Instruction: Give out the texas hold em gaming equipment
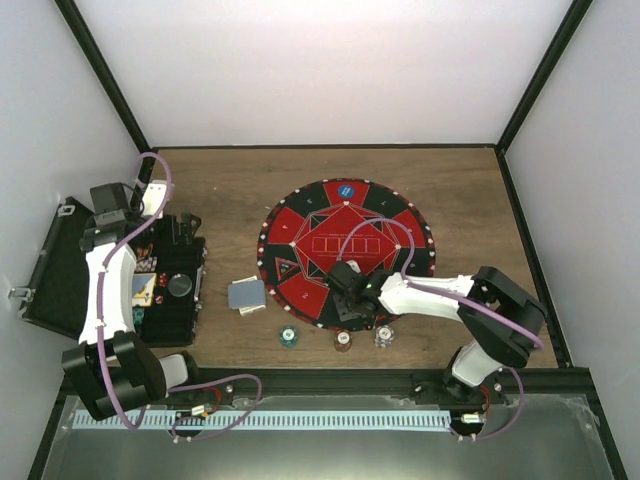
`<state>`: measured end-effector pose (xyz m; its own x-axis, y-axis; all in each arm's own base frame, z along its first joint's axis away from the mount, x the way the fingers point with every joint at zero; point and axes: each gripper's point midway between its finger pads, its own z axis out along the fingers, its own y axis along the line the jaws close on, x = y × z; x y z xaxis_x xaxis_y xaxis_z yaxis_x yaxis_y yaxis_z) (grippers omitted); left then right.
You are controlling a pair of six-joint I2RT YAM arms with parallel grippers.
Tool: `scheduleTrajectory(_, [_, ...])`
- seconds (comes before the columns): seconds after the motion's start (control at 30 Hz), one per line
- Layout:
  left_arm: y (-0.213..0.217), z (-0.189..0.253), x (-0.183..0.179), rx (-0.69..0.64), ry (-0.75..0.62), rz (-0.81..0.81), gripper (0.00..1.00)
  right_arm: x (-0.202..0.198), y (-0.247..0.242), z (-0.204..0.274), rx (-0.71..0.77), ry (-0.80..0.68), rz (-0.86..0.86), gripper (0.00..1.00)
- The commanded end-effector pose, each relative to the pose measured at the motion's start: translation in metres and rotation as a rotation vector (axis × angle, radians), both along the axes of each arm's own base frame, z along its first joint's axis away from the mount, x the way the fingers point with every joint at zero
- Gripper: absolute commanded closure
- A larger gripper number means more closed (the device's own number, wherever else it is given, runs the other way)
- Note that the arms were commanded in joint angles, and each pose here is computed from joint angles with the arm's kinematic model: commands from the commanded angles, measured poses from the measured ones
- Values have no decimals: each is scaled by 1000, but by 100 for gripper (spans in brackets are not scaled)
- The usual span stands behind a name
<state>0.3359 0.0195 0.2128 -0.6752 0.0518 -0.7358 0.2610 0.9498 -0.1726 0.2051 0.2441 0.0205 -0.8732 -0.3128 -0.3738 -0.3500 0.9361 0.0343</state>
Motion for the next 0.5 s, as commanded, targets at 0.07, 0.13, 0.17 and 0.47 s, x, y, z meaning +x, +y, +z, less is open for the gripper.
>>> scheduleTrajectory(0.07, [-3, 9, -9, 24, -21, -35, 0, -3, -25, -7, -84, 11, -90, 56])
scheduleTrajectory(0.13, [-3, 10, -9, 24, -23, -37, 0, -3, -38, -11, -108, 19, -120, 56])
scheduleTrajectory(0.17, [-3, 10, -8, 23, -23, -36, 0, -2, -44, -11, -113, 19, -136, 56])
scheduleTrajectory(0.47, [-5, 7, -7, 9, -14, -45, 0, 30, -73, 18, -83, -39, -283, 56])
